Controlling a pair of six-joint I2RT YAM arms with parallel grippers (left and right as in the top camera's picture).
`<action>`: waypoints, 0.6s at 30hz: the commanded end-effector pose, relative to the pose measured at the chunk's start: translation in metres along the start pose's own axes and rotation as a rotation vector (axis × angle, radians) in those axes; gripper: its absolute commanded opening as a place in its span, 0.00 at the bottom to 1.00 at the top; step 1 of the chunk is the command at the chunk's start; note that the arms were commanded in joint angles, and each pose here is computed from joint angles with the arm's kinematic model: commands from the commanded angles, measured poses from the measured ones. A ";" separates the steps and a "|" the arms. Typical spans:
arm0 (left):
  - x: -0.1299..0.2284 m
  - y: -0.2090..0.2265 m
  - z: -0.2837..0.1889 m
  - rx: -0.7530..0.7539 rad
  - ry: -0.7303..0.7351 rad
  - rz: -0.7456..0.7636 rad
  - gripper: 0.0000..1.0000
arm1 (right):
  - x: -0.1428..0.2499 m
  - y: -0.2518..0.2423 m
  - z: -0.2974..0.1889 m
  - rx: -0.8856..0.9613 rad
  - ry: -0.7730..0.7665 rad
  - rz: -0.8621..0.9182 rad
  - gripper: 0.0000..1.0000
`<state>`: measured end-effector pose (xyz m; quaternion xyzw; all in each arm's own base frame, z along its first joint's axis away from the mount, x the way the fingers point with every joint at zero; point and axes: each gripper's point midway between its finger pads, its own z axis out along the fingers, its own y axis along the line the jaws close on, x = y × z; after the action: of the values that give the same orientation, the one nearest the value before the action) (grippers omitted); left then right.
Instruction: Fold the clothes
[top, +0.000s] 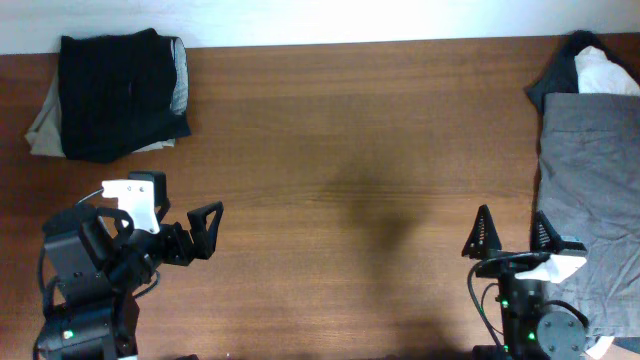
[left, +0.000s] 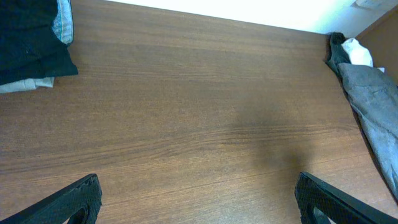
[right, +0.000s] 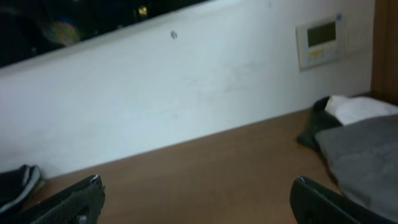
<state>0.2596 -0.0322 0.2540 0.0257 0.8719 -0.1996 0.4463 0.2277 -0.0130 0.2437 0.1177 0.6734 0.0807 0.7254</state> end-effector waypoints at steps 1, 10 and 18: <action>-0.001 0.000 0.000 0.001 -0.004 -0.003 0.99 | 0.016 -0.005 0.006 -0.001 -0.010 0.007 0.99; -0.001 0.000 0.000 0.001 -0.004 -0.003 0.99 | 0.030 0.007 0.012 -0.082 -0.065 -0.070 0.99; -0.001 0.000 0.000 0.001 -0.004 -0.003 0.99 | 0.063 -0.004 0.014 -0.041 0.039 -0.187 0.99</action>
<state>0.2597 -0.0322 0.2541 0.0257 0.8719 -0.1996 0.4465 0.2464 0.0007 0.1949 0.0460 0.6783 0.0468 0.7319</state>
